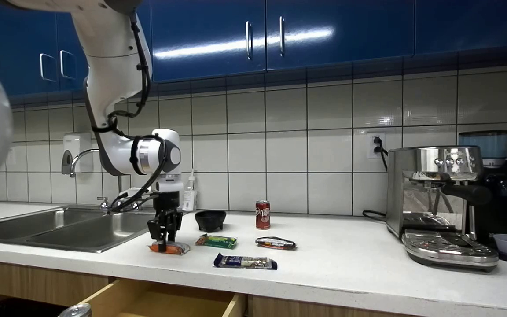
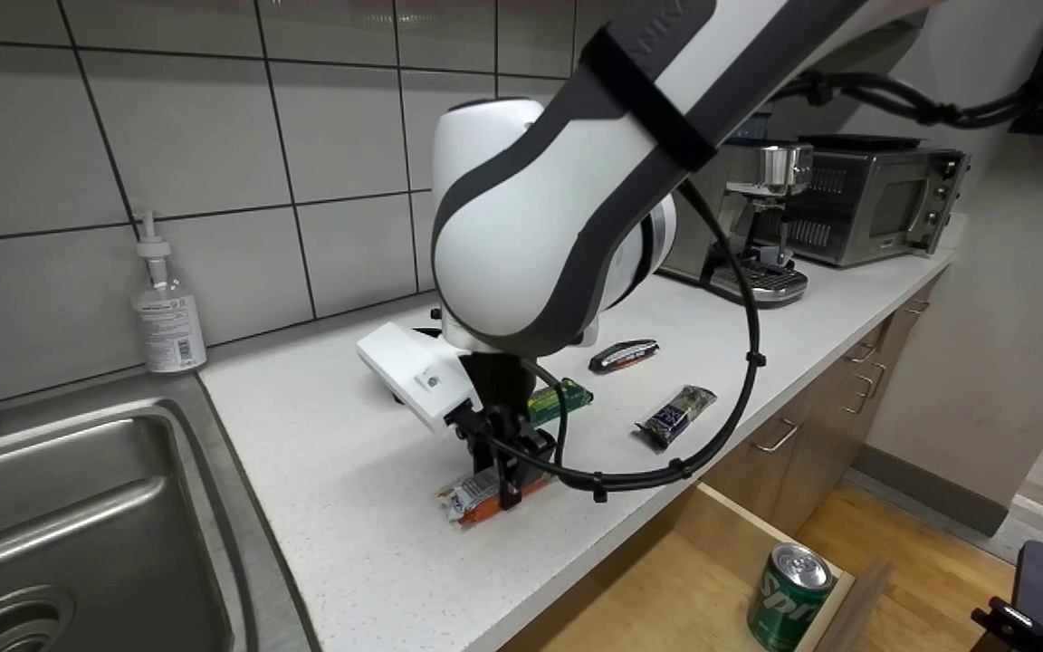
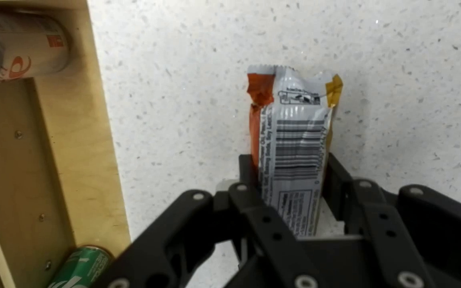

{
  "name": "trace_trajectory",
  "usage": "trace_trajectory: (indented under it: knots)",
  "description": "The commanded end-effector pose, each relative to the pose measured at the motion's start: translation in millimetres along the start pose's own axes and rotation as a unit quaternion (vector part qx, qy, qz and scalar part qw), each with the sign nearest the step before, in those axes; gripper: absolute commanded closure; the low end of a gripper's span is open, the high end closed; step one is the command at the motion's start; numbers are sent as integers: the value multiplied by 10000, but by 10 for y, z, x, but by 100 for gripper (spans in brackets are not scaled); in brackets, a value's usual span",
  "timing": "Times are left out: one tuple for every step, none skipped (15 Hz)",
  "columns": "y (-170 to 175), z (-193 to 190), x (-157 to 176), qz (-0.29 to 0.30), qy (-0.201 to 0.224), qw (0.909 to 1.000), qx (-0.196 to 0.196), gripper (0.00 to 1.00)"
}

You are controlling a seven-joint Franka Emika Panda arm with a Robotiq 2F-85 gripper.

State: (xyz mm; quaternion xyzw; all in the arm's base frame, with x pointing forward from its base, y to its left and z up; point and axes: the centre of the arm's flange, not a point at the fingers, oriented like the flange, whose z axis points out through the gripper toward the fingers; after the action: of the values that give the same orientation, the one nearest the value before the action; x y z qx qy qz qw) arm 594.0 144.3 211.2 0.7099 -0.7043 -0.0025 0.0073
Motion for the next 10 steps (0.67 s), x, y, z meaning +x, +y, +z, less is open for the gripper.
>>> trace_trajectory:
  knots:
    - [164, -173, -95, -31, -10, 10000, 68, 81]
    - [219, -195, -103, -41, -19, 10000, 72, 81]
    - [263, -212, -113, -59, -14, 10000, 68, 81]
    - [325, -235, -115, -76, -19, 10000, 61, 81]
    - [384, -251, -114, -87, -11, 10000, 47, 81]
    - [442, -257, -102, -91, 0, 10000, 22, 81]
    - [510, -250, -80, -83, -18, 10000, -16, 81]
    - [572, -253, -61, -74, -8, 10000, -43, 81]
    - [636, -250, -44, -67, 2, 9999, -75, 81]
    - [703, -243, -30, -73, 13, 9999, -112, 81]
